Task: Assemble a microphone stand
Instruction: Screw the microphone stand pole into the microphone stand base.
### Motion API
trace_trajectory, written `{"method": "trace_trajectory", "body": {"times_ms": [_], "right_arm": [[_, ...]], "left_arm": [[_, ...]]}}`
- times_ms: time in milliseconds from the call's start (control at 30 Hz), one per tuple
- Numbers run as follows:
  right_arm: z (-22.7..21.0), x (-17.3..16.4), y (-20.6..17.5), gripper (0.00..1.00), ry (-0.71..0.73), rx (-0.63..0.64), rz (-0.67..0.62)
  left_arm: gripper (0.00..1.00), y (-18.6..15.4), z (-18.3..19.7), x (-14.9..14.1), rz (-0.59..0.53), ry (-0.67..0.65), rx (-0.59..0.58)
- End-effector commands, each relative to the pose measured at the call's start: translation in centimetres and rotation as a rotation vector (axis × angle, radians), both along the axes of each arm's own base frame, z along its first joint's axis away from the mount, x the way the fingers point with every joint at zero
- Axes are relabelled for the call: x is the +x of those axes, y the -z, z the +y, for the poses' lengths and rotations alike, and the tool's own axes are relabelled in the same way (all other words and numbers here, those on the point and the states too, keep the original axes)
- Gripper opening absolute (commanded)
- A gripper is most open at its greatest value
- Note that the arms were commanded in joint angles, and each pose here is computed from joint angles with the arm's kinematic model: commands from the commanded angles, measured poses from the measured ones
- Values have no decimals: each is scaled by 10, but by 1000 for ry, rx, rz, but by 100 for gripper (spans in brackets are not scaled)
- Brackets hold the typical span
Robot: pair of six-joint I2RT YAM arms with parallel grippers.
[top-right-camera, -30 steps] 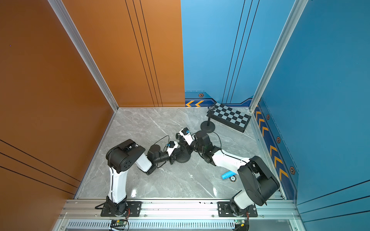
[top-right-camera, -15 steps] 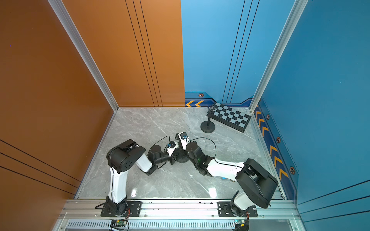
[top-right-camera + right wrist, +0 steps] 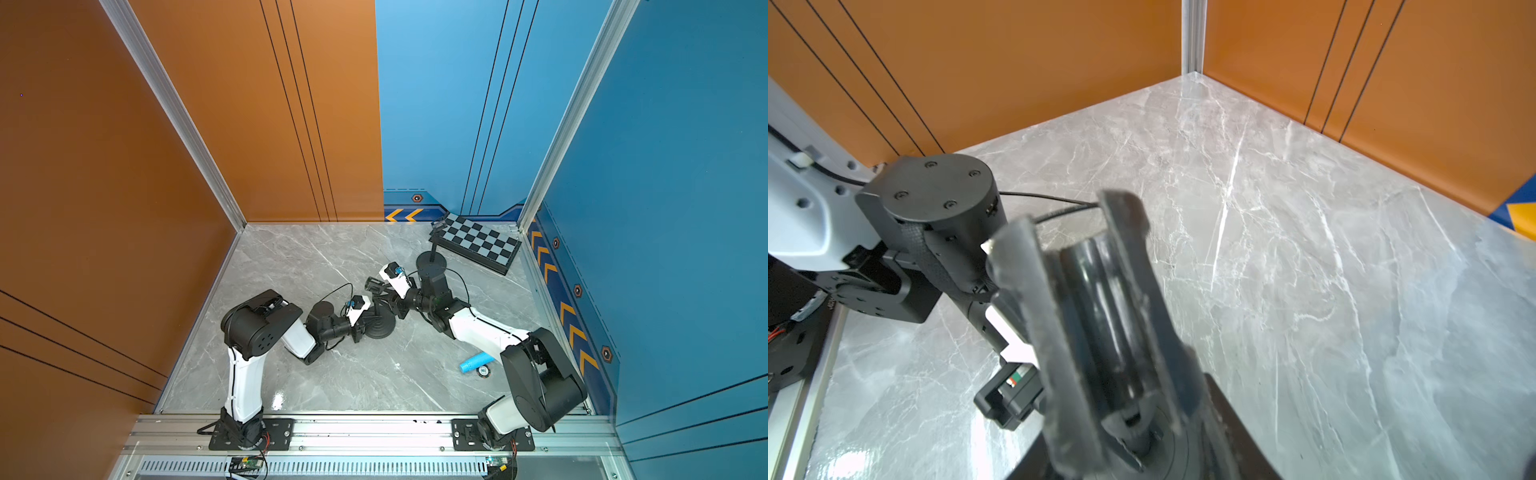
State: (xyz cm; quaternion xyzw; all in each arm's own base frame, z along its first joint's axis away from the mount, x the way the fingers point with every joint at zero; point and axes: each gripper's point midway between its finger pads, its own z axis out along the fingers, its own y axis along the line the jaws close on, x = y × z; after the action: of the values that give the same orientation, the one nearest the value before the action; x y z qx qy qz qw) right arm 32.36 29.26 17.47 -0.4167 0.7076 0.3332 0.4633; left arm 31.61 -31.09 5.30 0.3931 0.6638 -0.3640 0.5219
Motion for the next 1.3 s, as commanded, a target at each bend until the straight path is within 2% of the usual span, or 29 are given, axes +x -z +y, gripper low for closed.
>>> {"method": "trace_trajectory", "body": {"times_ms": [0,100,233,367,500,600,733,900,967,1100,1267], "right_arm": [[10,-3,-1,41,-66,10,24],[11,3,5,38,-26,-13,29],[8,8,13,15,63,-33,15],[-2,16,17,0,279,-43,-28],[-21,14,26,0,645,-51,-80],[-25,5,34,0,804,-48,-80],[-3,1,32,1,723,-103,-85],[21,-16,24,32,331,-78,-26],[19,-21,19,39,205,-67,-7],[9,-23,8,44,24,-31,22],[13,-19,7,44,-88,-43,54]], "left_arm": [[7,19,2,-13,46,33,37],[8,18,2,-11,51,24,34],[12,18,3,-7,57,2,30],[20,17,6,1,82,-49,18],[23,15,6,8,99,-83,5],[23,16,8,11,103,-107,6],[18,16,7,10,99,-102,6],[7,17,4,2,80,-54,17],[6,16,4,-1,68,-36,21],[7,17,2,-11,45,19,34],[7,16,0,-14,42,44,31]]}}
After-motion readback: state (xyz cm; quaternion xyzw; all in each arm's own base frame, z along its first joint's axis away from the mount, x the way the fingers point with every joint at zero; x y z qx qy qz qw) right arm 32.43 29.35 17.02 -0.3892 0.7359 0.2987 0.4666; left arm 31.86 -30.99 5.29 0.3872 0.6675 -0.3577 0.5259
